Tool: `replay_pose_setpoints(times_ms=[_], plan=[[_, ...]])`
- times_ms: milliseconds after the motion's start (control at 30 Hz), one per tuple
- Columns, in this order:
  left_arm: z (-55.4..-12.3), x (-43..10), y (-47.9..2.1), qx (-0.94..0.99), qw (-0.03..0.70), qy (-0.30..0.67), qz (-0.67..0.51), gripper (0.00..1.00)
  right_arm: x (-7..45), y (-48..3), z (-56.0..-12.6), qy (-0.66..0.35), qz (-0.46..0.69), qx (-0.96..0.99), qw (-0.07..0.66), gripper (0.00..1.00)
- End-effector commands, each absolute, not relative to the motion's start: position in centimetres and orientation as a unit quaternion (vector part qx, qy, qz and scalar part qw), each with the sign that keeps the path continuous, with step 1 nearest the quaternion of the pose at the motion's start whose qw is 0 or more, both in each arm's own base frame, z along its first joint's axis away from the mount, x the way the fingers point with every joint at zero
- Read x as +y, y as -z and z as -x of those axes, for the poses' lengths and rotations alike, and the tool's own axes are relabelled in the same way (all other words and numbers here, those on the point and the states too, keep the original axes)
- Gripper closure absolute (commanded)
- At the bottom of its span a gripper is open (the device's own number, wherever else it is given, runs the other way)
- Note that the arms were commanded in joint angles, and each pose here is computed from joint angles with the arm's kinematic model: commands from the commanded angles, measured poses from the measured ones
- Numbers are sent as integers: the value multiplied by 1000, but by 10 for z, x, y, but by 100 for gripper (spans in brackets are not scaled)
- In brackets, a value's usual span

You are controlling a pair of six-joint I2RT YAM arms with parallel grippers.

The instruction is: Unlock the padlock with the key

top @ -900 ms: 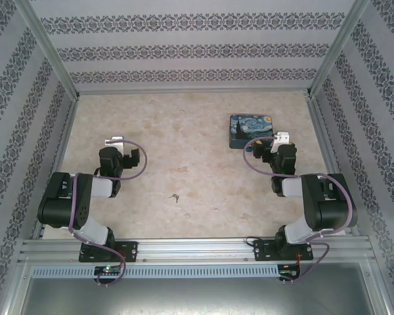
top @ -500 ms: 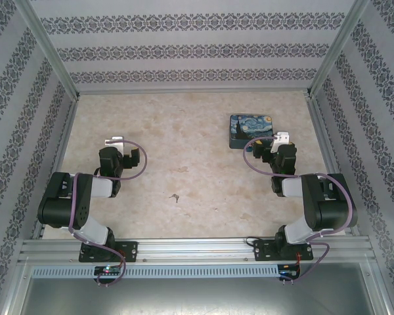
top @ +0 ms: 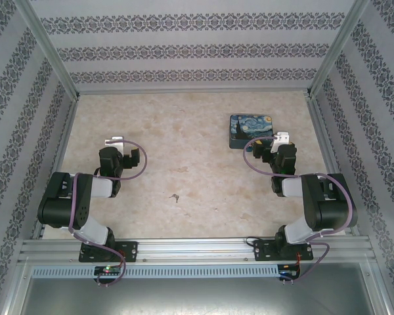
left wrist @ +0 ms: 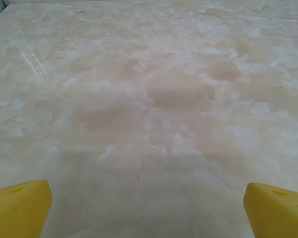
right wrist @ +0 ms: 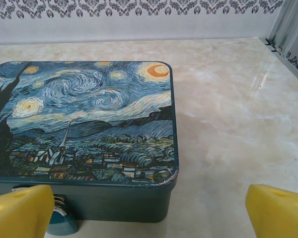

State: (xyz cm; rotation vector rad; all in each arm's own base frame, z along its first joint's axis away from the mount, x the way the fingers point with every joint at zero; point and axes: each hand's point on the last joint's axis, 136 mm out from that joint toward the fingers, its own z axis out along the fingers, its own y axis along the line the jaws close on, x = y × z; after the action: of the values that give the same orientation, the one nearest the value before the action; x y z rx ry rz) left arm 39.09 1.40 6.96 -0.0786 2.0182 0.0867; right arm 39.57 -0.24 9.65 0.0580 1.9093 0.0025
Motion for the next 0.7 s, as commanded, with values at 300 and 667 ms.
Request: replay_pose_setpoints(times_ms=[300, 667], plan=[[-400, 24, -118, 845, 530, -50, 54, 0, -10, -174, -384, -54, -110, 807, 578, 2], [-418, -11, -178, 868, 466, 97, 140, 0, -39, -179, -450, -250, -236, 818, 461, 2]])
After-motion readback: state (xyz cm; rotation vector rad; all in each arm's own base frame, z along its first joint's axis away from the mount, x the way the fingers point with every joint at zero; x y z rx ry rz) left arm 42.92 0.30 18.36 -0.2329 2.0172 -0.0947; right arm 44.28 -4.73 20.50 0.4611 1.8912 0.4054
